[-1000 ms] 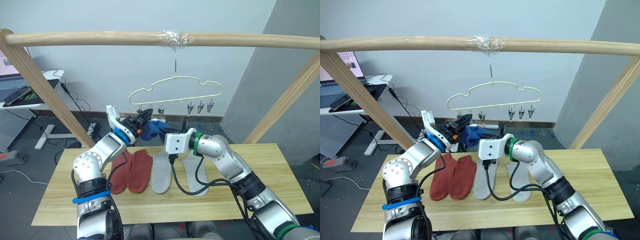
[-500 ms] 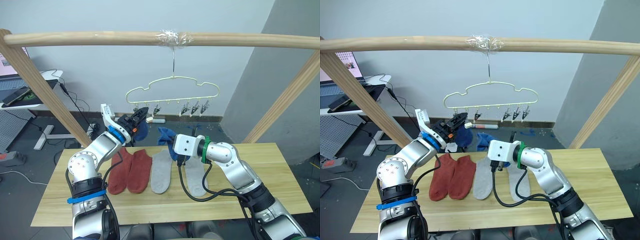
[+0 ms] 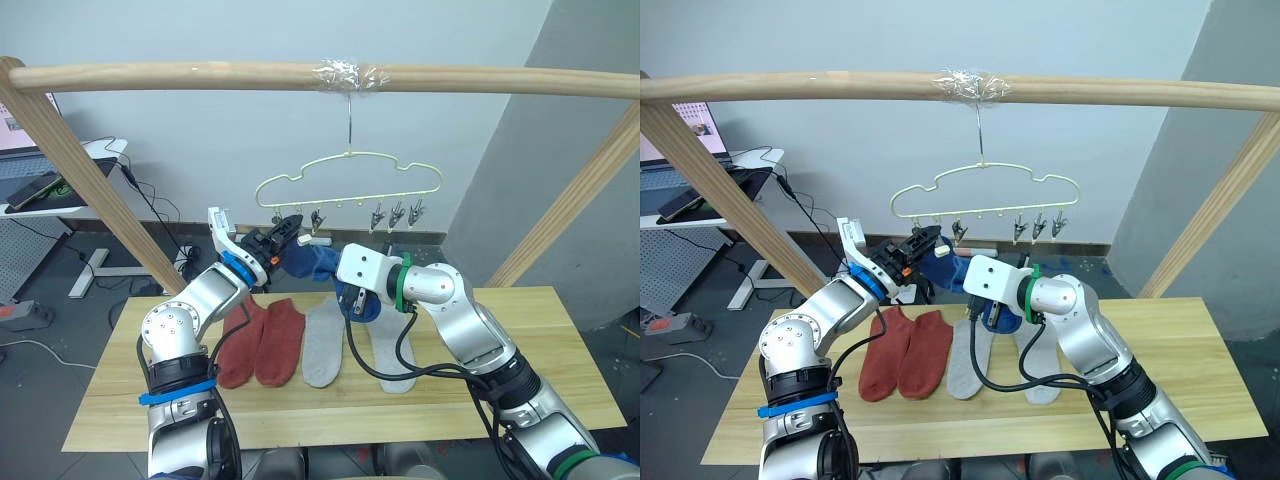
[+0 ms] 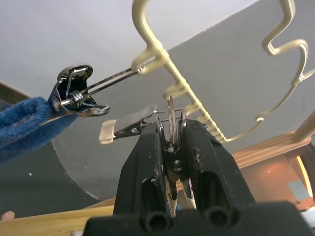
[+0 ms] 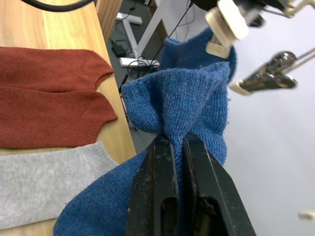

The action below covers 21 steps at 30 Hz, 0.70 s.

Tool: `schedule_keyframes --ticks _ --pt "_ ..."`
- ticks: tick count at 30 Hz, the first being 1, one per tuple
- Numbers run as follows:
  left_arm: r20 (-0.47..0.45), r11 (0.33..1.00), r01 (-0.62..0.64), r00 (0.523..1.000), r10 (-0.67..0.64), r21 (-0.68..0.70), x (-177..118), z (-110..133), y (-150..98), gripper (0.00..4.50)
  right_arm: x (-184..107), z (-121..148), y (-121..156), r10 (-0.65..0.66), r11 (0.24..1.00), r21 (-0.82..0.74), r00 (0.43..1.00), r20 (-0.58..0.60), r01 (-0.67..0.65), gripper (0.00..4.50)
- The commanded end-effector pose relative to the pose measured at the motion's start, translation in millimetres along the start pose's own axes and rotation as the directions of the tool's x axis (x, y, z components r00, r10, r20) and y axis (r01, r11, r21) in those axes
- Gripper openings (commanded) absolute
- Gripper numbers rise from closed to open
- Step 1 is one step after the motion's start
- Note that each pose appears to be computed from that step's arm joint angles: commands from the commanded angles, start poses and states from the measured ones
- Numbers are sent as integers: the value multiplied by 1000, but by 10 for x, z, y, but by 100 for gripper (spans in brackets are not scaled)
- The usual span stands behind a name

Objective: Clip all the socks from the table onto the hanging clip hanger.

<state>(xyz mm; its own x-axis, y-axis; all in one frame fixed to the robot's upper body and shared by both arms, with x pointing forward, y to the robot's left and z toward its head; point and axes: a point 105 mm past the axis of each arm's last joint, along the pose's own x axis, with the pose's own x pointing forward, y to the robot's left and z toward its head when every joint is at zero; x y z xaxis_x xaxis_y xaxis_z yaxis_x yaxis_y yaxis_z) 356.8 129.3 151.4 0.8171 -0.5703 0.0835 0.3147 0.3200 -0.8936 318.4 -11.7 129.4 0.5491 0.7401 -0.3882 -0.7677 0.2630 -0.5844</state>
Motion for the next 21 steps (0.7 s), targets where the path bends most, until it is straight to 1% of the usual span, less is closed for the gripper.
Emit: schedule_keyframes --ticks 1,4,8,12,15,18,21 --pt "-1 998 60 998 -60 13 38 26 -157 28 -25 180 -62 -16 999 -44 999 40 17 4" --pt "-5 998 62 998 -61 19 45 19 -165 28 -3 202 -69 -17 999 -42 999 41 19 4" --pt "-2 997 52 999 -52 64 34 23 -158 28 7 156 -63 -23 1000 -18 999 33 23 4" --pt "5 975 25 1000 -27 222 10 48 -144 28 -32 -31 -42 -30 1000 -4 1000 -8 30 4" --pt "-10 922 7 1000 -3 386 6 14 -122 28 -74 -155 -45 -49 999 21 998 -36 50 4" --pt "16 885 -28 1000 23 465 9 30 -50 28 -116 -238 -48 -65 997 34 996 -55 67 4" --pt "21 840 -39 999 33 542 23 0 -1 28 -152 -308 -52 -78 996 45 994 -71 82 4"
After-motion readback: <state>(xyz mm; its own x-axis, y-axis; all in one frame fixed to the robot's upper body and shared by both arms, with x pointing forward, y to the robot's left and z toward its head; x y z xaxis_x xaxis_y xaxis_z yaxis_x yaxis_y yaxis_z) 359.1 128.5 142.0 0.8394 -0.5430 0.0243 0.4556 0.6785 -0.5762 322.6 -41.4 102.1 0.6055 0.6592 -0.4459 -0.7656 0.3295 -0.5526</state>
